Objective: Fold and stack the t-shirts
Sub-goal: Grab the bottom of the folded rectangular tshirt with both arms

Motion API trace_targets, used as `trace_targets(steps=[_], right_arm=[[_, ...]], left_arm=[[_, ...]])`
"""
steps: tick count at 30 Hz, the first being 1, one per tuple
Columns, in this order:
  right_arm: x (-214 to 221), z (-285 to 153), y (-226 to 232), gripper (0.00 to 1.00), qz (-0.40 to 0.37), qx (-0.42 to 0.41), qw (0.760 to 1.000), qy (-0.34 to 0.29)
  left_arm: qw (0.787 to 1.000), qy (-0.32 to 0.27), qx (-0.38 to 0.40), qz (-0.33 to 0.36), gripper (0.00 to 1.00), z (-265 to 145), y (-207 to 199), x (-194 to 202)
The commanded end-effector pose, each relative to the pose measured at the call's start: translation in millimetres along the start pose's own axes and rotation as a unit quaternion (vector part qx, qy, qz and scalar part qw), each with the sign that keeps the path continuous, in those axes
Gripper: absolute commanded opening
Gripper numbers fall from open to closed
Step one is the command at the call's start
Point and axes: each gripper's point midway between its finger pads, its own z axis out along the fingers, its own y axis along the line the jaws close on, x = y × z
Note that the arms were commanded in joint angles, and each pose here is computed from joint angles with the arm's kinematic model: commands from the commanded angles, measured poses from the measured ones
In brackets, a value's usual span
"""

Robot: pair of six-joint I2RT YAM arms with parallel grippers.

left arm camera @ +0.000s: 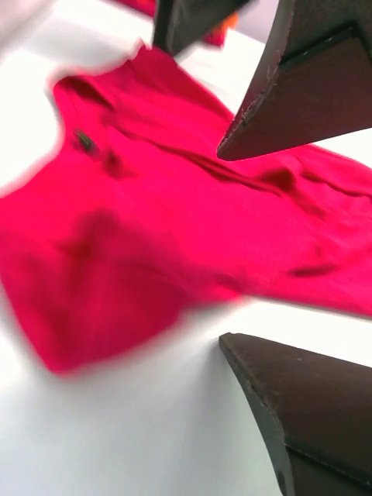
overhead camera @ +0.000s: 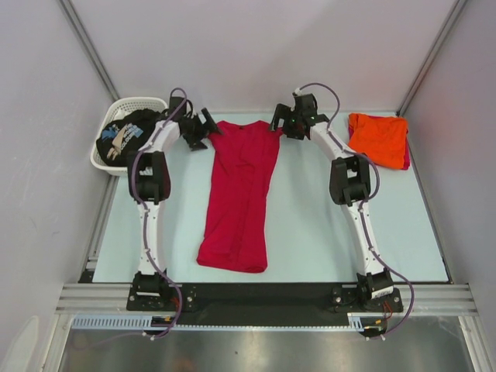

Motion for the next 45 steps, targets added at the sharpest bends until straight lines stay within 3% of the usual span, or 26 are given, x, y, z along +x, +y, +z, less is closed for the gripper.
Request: trace_targets(steps=[1,4,7,10,13,15,20,26,30,33,42,43,45], right_arm=[[-50.6,-77.7,32.9,1.0,-0.043,0.017,0.998,-0.04],[-48.7,-117.5,51.6,1.0,-0.045,0.01,0.998,-0.033],[-26.3,-154.7,68.2,1.0,-0.039,-0.005,0.999,-0.001],[20.0,-178.2,77.7,1.0,-0.018,-0.026,0.997,0.07],[86.0,-191.2,79.7,0.98,-0.004,-0.045,0.983,0.18],[121.9,-203.5,80.5,0.96,0.005,-0.049,0.969,0.244],[187.2,-231.2,75.9,0.91,0.032,-0.061,0.94,0.333],[216.4,-268.0,96.5,0.86,0.072,-0.111,0.922,0.364],[227.3,-287.6,123.5,0.75,0.074,-0.165,0.908,0.378],[239.4,-300.5,145.0,0.54,0.078,-0.186,0.894,0.4],[295.3,-331.4,188.1,0.53,0.044,-0.19,0.866,0.459],[302.8,-332.1,190.9,0.46,0.037,-0.19,0.863,0.466],[307.9,-331.4,191.8,0.42,0.037,-0.185,0.861,0.472]], left_arm=[[0.993,-0.095,-0.027,0.06,1.0,-88.2,-37.2,-22.3],[0.988,-0.122,-0.023,0.094,1.0,-138.8,-59.3,-13.4],[0.988,-0.111,-0.016,0.109,1.0,-170.0,-66.0,16.0],[0.993,-0.049,-0.015,0.104,1.0,-178.9,-51.8,70.1],[0.992,0.031,-0.04,0.112,0.94,-181.5,-24.8,132.3],[0.984,0.106,-0.083,0.119,0.9,-186.5,-1.3,176.3],[0.969,0.181,-0.117,0.122,0.91,-209.9,14.9,239.3],[0.946,0.22,-0.195,0.138,0.95,-236.6,60.1,295.4],[0.947,0.213,-0.193,0.146,0.96,-255.8,72.1,327.7],[0.943,0.223,-0.201,0.143,0.95,-265.7,85.9,350.6],[0.944,0.238,-0.176,0.148,0.96,-266.0,89.3,380.8],[0.944,0.239,-0.175,0.147,0.95,-263.1,88.6,381.2],[0.941,0.243,-0.184,0.149,0.95,-261.5,90.1,382.7]])
